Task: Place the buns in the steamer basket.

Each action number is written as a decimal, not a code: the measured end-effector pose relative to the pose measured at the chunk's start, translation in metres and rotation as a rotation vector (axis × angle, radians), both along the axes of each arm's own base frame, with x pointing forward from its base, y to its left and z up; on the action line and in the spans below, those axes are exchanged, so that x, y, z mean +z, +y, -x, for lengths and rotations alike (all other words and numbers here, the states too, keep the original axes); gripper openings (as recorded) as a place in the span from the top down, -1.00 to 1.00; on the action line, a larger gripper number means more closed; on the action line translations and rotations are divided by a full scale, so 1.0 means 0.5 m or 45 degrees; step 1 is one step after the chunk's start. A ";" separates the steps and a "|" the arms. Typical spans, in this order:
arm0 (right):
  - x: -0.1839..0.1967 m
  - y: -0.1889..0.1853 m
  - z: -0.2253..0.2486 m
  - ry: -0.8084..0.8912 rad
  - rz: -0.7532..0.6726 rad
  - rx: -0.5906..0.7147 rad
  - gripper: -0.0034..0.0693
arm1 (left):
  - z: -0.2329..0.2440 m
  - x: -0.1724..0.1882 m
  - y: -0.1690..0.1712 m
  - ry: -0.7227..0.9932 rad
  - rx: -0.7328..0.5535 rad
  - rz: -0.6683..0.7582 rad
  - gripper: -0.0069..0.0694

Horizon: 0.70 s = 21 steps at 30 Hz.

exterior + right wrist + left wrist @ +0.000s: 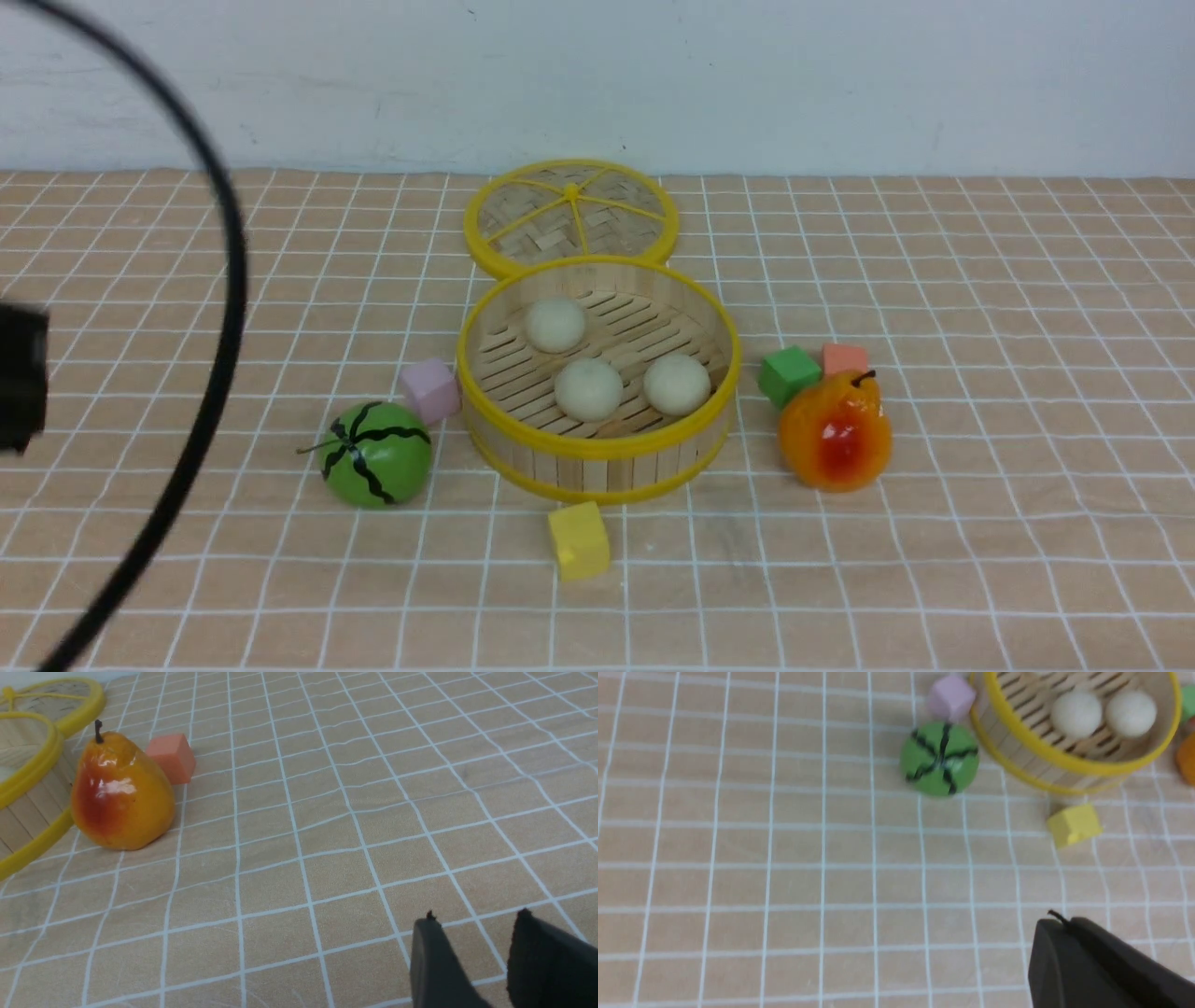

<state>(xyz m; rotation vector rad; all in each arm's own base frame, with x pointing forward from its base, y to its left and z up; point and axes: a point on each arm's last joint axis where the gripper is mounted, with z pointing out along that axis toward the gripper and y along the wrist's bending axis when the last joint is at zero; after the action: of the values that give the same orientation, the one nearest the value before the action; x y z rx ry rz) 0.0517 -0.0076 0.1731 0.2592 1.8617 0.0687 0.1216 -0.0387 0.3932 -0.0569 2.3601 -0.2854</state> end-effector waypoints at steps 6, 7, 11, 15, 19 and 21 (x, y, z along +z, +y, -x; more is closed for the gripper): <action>0.000 0.000 0.000 0.000 0.000 0.000 0.24 | 0.094 -0.096 0.033 -0.085 0.063 0.120 0.85; 0.000 0.000 0.000 0.000 0.000 0.000 0.24 | 0.100 -0.103 0.035 -0.093 0.067 0.135 0.85; 0.000 0.000 0.000 0.000 0.000 0.000 0.24 | 0.133 -0.134 0.046 -0.129 0.074 0.173 0.85; 0.000 0.000 0.000 0.000 0.000 0.000 0.24 | 0.143 -0.128 0.058 -0.230 0.094 0.146 0.85; 0.000 0.000 0.000 0.000 0.000 0.000 0.24 | 0.142 -0.125 0.060 -0.259 0.098 0.133 0.85; 0.000 0.000 0.000 0.000 0.000 0.000 0.24 | 0.139 -0.122 0.063 -0.297 0.103 0.113 0.85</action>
<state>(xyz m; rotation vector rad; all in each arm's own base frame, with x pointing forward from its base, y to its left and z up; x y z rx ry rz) 0.0517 -0.0076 0.1731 0.2592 1.8617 0.0687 0.0522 -0.0072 0.3324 -0.1529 2.1081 -0.3387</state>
